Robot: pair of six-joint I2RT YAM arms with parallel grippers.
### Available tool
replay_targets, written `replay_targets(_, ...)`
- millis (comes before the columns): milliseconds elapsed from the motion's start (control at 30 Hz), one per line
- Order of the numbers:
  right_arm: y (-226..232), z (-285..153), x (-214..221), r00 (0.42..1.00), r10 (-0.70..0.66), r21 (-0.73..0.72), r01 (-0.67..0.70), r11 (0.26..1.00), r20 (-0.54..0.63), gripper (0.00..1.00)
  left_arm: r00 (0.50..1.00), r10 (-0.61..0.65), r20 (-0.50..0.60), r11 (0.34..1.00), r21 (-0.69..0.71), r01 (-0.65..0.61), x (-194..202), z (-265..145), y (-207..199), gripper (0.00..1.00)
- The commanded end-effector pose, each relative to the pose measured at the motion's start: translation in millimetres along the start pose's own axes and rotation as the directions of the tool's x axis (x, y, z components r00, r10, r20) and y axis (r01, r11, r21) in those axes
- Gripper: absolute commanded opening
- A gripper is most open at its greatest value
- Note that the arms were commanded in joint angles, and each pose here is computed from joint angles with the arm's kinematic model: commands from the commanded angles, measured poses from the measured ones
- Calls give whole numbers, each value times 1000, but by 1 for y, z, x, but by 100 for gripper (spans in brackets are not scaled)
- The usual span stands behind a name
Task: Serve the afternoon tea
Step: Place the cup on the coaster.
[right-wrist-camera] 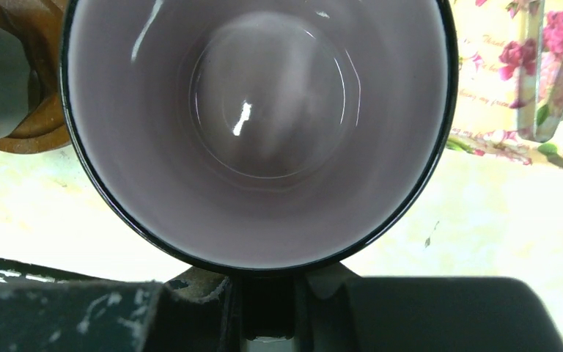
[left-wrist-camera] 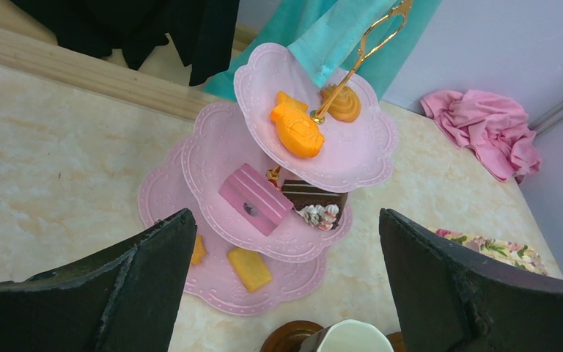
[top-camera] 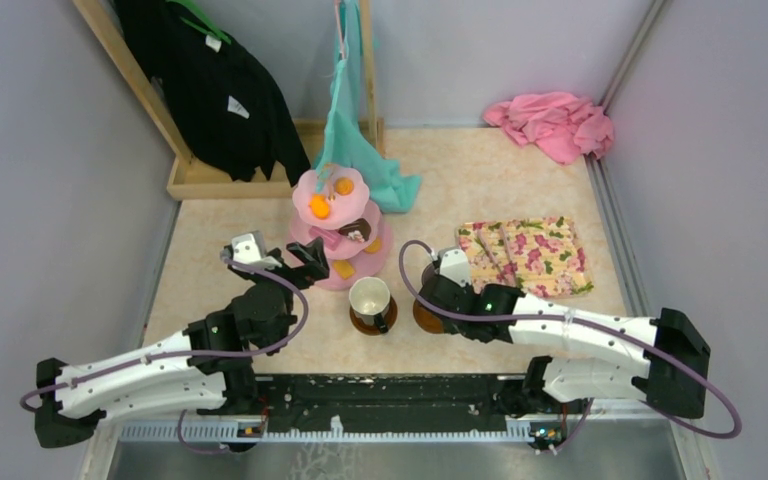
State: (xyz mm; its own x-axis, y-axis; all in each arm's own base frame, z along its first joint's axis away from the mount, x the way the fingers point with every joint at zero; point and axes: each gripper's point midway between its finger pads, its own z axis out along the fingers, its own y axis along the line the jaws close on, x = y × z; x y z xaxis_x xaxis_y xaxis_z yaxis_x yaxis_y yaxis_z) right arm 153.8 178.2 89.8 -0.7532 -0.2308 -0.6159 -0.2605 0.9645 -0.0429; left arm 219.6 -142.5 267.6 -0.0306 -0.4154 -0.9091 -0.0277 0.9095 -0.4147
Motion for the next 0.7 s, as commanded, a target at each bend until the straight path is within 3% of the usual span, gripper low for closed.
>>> replay_targets(0, 16, -5, -16, 995, 77, -65, -72, 995, 70, 0, 1000, 0, -1, 1000, -11, 0, 2, 1, 3, 99)
replay_targets(667, 25, 12, 3, 998, 59, -67, -57, 996, 26, 0, 1000, 3, -5, 1000, -18, -3, 2, 0, 6, 99)
